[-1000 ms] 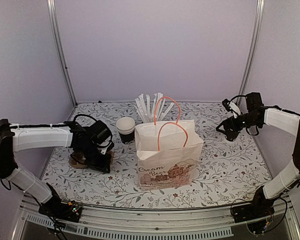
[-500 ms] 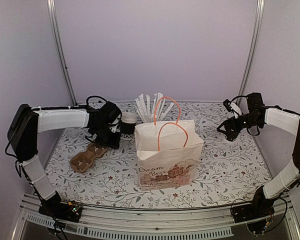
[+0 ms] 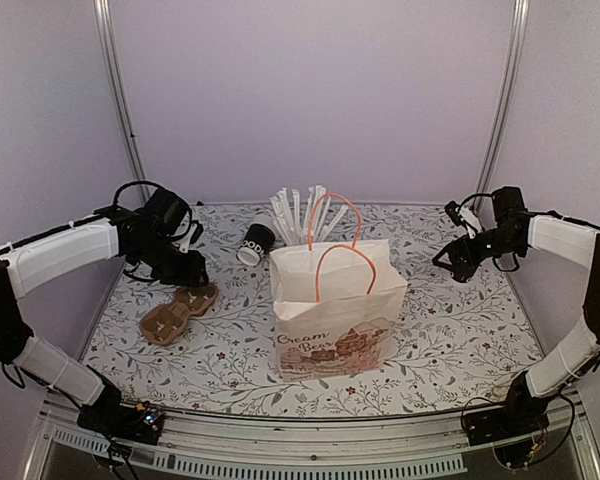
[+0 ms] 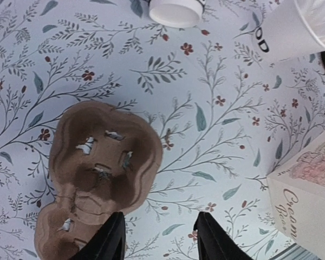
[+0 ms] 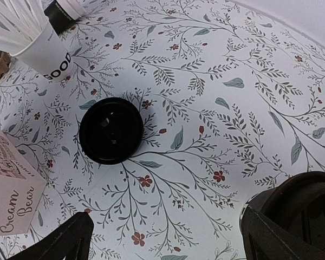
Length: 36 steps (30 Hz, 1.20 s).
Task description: Pack the takeout coffee
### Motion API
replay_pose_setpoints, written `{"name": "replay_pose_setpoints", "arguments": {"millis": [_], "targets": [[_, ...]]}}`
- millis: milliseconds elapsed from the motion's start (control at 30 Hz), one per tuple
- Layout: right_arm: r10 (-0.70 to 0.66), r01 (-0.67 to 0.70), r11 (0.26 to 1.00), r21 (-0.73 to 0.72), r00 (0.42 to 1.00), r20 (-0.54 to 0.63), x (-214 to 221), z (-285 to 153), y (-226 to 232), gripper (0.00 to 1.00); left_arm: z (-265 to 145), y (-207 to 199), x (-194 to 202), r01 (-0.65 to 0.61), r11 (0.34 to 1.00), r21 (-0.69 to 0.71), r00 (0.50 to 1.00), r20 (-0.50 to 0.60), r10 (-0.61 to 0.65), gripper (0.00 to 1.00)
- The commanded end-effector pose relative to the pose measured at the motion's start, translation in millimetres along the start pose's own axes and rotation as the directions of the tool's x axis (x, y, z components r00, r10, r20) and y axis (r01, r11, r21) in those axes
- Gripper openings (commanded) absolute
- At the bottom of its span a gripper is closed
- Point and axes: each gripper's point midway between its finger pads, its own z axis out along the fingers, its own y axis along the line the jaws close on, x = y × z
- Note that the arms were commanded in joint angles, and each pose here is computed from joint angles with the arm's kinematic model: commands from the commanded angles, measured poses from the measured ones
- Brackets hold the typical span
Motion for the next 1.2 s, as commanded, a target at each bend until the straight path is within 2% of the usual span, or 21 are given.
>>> {"name": "replay_pose_setpoints", "arguments": {"millis": [0,133,267,400,600,700,1167], "targets": [[-0.009,0.009,1.000,-0.011,1.000,0.013,-8,-2,0,0.99,3,34,16,0.047,0.996,-0.079,0.997,-0.062,-0.052,0.52],[-0.010,0.010,1.000,-0.008,1.000,0.016,-9,-4,0,0.99,3,47,25,0.022,0.995,-0.097,0.995,-0.098,-0.031,0.57],[-0.009,0.009,1.000,-0.010,1.000,0.016,-9,-4,0,0.99,6,64,39,0.031,0.991,-0.127,0.985,-0.165,-0.052,0.58],[-0.007,0.007,1.000,-0.012,1.000,0.015,-9,-4,0,0.99,14,69,43,0.044,0.992,-0.117,0.980,-0.189,-0.066,0.58],[-0.005,0.005,1.000,-0.016,1.000,0.016,-9,-4,1,0.99,40,82,62,0.062,0.984,-0.169,0.945,-0.308,-0.113,0.54],[-0.004,0.005,1.000,-0.016,1.000,0.018,-10,-5,2,0.99,43,89,57,0.051,0.978,-0.203,0.949,-0.295,-0.111,0.51],[0.009,-0.008,1.000,-0.024,1.000,0.010,-8,-2,2,0.99,54,70,55,-0.017,0.991,-0.131,0.952,-0.304,-0.024,0.42]]}}
